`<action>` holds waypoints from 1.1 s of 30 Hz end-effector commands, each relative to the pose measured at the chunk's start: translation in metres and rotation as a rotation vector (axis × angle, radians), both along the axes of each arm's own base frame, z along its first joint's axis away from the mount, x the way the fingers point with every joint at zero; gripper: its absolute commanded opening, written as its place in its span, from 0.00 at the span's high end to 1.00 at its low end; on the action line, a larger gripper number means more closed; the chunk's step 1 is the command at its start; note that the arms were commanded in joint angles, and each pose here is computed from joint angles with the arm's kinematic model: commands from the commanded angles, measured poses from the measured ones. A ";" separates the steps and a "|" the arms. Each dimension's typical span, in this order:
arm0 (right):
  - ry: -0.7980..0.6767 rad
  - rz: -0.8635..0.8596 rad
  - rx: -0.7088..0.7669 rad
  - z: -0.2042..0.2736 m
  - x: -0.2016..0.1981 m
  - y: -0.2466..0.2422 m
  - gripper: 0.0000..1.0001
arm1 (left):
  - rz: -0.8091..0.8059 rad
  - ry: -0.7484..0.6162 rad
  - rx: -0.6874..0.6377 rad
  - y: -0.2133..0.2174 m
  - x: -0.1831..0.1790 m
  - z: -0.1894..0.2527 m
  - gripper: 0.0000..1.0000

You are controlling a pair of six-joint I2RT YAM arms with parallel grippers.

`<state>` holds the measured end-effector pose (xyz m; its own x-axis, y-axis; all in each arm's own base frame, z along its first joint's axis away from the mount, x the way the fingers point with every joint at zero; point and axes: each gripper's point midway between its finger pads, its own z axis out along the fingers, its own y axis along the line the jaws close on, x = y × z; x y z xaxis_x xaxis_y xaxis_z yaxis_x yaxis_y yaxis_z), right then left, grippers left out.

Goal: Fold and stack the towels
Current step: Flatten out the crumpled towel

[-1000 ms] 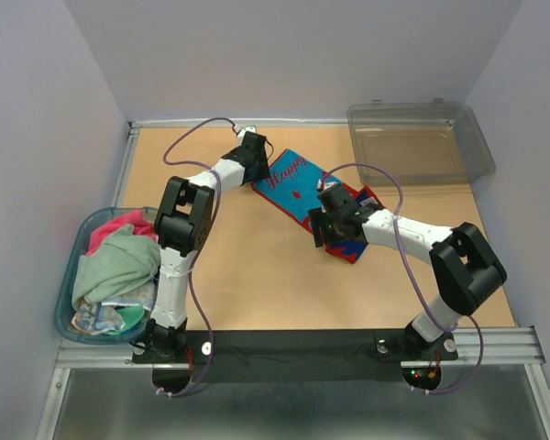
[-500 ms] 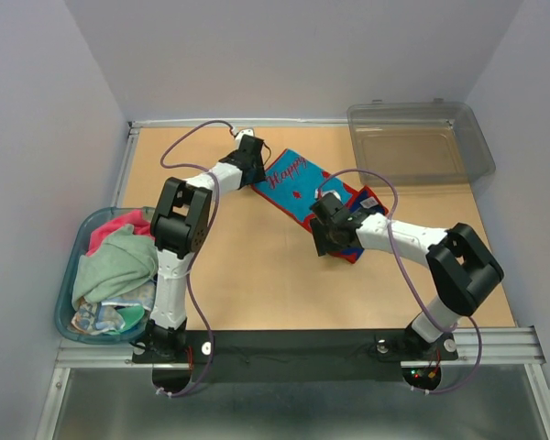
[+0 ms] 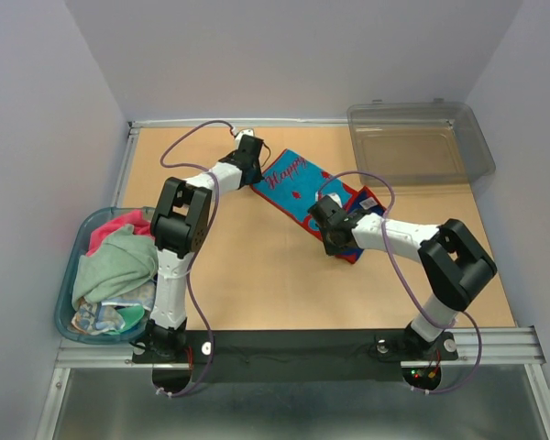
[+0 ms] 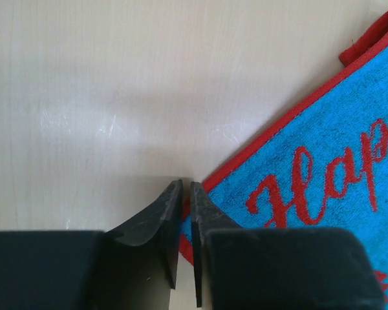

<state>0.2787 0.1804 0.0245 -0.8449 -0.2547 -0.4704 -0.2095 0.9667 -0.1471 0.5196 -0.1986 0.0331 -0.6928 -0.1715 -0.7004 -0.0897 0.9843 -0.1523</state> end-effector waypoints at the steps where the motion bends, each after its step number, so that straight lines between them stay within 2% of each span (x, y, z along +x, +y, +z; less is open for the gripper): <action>1: -0.074 -0.028 0.026 0.023 0.010 0.004 0.90 | -0.011 -0.028 -0.001 -0.001 0.013 0.014 0.92; 3: -0.111 -0.038 0.070 0.039 0.012 0.007 0.93 | 0.000 -0.039 -0.002 0.005 0.019 0.017 1.00; 7: -0.180 -0.058 0.183 0.075 0.011 0.014 0.99 | 0.030 -0.050 0.011 0.023 0.032 0.023 1.00; 10: -0.204 -0.087 0.280 0.094 0.004 0.018 0.99 | 0.048 -0.051 0.027 0.038 0.039 0.028 1.00; 14: -0.242 -0.143 0.489 0.126 -0.017 0.021 0.99 | 0.063 -0.046 0.040 0.051 0.040 0.033 1.00; 19: -0.155 -0.215 0.794 0.117 -0.056 0.036 0.99 | 0.082 -0.059 0.000 0.057 0.028 0.054 1.00; 20: -0.096 -0.224 0.806 0.095 -0.071 0.034 0.99 | 0.087 -0.090 -0.044 0.053 0.025 0.075 0.96; 21: -0.075 -0.227 0.809 0.087 -0.076 0.033 0.99 | 0.076 -0.067 -0.061 0.049 0.011 0.069 0.89; 22: -0.059 -0.229 0.807 0.078 -0.080 0.032 0.99 | 0.049 -0.080 -0.098 0.040 0.005 0.076 0.75; 23: -0.033 -0.231 0.789 0.065 -0.087 0.029 0.99 | 0.035 -0.121 -0.130 0.033 -0.003 0.099 0.68; 25: -0.024 -0.234 0.783 0.058 -0.089 0.028 0.99 | -0.017 -0.108 -0.155 0.005 -0.032 0.095 0.50; 28: -0.039 -0.234 0.776 0.055 -0.087 0.025 0.99 | -0.102 -0.111 -0.182 -0.042 -0.073 0.099 0.39; 30: -0.054 -0.238 0.767 0.055 -0.085 0.023 0.99 | -0.121 -0.099 -0.199 -0.058 -0.087 0.095 0.39; 33: -0.047 -0.240 0.766 0.052 -0.088 0.023 0.99 | -0.143 -0.048 -0.198 -0.081 -0.106 0.067 0.39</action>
